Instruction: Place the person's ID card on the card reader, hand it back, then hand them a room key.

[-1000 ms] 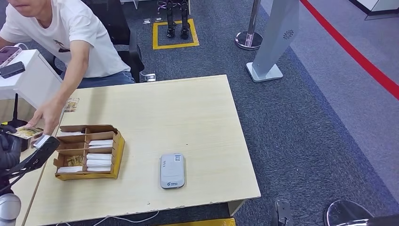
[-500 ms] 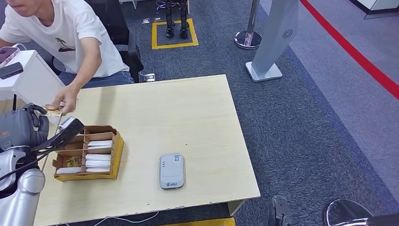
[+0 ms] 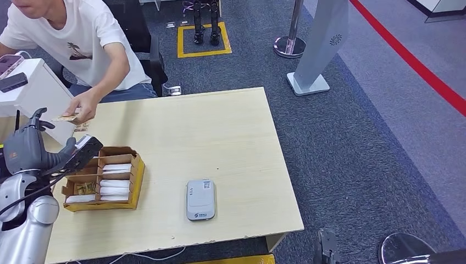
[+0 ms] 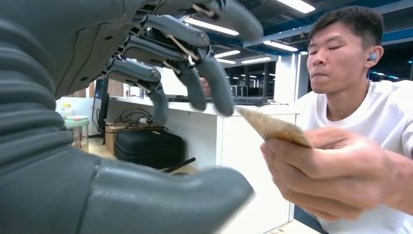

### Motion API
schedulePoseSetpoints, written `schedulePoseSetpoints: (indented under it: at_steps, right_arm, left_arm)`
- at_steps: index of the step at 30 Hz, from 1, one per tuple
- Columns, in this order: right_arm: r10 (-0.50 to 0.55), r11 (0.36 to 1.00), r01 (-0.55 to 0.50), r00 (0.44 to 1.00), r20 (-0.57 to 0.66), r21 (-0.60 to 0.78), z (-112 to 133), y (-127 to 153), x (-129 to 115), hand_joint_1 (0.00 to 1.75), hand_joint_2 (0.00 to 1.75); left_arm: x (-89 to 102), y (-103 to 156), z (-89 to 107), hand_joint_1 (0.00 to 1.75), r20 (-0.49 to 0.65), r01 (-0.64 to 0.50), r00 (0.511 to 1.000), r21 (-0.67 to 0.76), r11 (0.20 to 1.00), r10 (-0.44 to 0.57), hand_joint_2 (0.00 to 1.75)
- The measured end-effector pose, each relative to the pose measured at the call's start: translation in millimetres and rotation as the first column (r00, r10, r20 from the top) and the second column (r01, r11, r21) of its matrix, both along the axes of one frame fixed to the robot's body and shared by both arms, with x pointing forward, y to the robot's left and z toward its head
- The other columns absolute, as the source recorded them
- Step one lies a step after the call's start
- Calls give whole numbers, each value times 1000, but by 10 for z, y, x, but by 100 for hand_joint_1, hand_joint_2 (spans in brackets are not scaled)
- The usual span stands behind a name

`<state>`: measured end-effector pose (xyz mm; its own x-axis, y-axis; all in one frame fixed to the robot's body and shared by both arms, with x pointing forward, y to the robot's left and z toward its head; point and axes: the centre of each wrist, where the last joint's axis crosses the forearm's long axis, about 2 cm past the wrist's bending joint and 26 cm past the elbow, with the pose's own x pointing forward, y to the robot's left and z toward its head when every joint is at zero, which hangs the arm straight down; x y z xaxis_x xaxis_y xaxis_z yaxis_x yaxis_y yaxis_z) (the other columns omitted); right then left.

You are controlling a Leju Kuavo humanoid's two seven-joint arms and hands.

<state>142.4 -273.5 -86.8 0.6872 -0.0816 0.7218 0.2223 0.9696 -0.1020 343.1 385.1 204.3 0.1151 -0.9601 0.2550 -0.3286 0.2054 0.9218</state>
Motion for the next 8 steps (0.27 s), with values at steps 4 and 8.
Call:
schedulePoseSetpoints:
  at_steps: [4,8]
  right_arm:
    - [-7,1000,7,1000,0,2,-3,0,-11,0,0]
    - [-13,1000,13,1000,-2,3,-11,-1,-36,0,0]
  left_arm:
    - [-7,-21,1,0,17,15,1000,-36,999,-14,0]
    - [-59,-54,-6,0,51,48,998,-81,996,-44,0]
